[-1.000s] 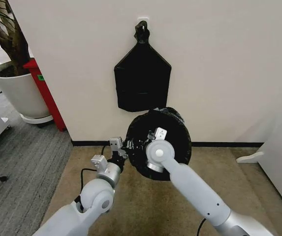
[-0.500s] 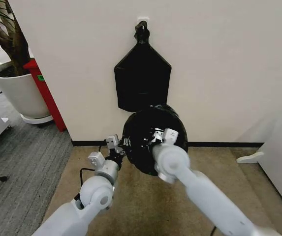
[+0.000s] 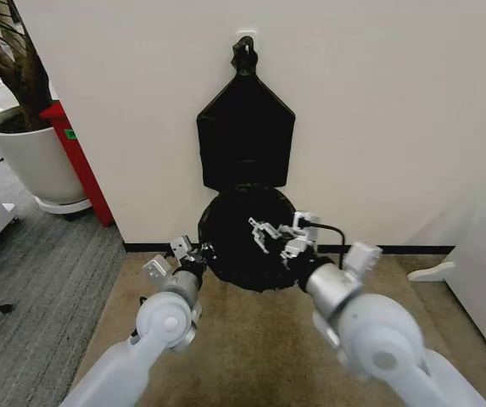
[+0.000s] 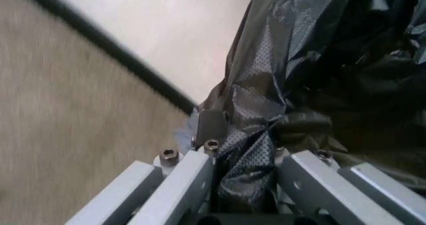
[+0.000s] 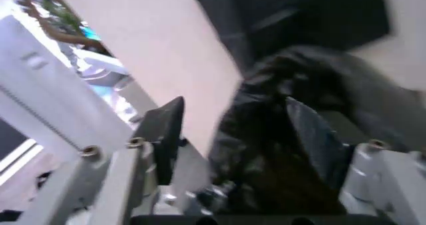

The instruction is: Place the garbage bag over the trash bin.

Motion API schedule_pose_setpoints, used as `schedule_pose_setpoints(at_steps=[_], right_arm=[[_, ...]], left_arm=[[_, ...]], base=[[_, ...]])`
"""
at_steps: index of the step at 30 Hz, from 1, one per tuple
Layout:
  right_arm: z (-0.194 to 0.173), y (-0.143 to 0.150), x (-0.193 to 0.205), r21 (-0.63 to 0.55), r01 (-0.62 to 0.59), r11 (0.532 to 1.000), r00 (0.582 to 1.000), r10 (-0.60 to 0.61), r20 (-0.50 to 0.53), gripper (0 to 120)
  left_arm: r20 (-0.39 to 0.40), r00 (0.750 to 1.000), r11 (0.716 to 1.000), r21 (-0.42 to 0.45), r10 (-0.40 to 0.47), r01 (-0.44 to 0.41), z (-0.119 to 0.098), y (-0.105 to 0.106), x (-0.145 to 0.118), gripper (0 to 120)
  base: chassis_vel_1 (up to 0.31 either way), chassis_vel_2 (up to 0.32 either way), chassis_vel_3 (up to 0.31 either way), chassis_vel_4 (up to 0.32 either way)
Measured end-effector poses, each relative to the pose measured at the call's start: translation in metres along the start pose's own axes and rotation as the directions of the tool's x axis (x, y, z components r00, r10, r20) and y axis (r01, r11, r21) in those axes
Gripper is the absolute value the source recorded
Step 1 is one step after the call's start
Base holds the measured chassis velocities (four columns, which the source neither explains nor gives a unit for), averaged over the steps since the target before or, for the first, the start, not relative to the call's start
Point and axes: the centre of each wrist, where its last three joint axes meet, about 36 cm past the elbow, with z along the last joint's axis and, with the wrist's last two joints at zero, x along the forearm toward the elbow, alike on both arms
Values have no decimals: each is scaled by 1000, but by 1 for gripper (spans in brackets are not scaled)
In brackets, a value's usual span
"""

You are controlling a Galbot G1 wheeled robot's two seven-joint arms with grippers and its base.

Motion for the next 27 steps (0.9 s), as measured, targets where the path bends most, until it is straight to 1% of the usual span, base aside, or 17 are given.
schedule_pose_setpoints(at_steps=[1, 3, 4, 6, 8, 11, 12, 15, 16, 20, 21, 27], right_arm=[[0, -7, 4, -4, -15, 1000, 1000, 15, -5, 59], [1, -30, 13, -18, -53, 998, 999, 53, 0, 69], [1, -30, 13, -18, -53, 998, 999, 53, 0, 69], [1, -50, 20, -35, -47, 998, 999, 47, 6, 76], [4, -74, 33, -103, -13, 995, 1000, 14, 15, 86], [10, -90, 49, -206, 12, 978, 1000, -6, 27, 96], [10, -90, 49, -206, 12, 978, 1000, -6, 27, 96], [23, -104, 64, -283, 1, 959, 1000, 6, 23, 100], [29, -107, 69, -302, -11, 953, 1000, 18, 19, 100], [43, -113, 75, -312, -45, 949, 999, 45, -9, 100], [55, -117, 78, -309, -67, 949, 998, 62, -28, 100], [74, -116, 80, -310, -105, 945, 994, 95, -49, 100]], left_arm=[[-21, 1000, 1000, 22, -9, 9, -2, -1, 0, 1], [-76, 997, 997, 78, -24, 30, -6, -4, 2, 1], [-76, 997, 997, 78, -24, 30, -6, -4, 2, 1], [-127, 992, 992, 116, -26, 41, -10, -6, 4, 1], [-204, 979, 984, 169, -27, 62, -14, -5, 4, 1], [-284, 958, 969, 221, -47, 113, -16, -1, -1, 1], [-284, 958, 969, 221, -47, 113, -16, -1, -1, 1], [-349, 935, 955, 254, -57, 153, -17, 2, -5, 1], [-359, 931, 952, 259, -63, 164, -17, 2, -6, 1], [-389, 919, 943, 280, -58, 178, -21, 1, -7, 1], [-406, 913, 940, 290, -52, 182, -22, -1, -7, 1], [-411, 910, 939, 290, -51, 183, -23, -2, -9, 1]], base=[[0, 0, 0, 0], [0, 0, 0, 0], [0, 0, 0, 0], [0, 0, 0, 0], [0, 0, 0, 0], [0, 0, 0, 0], [0, 0, 0, 0], [0, 0, 0, 0], [0, 0, 0, 0], [0, 0, 0, 0], [0, 0, 0, 0], [0, 0, 0, 0]])
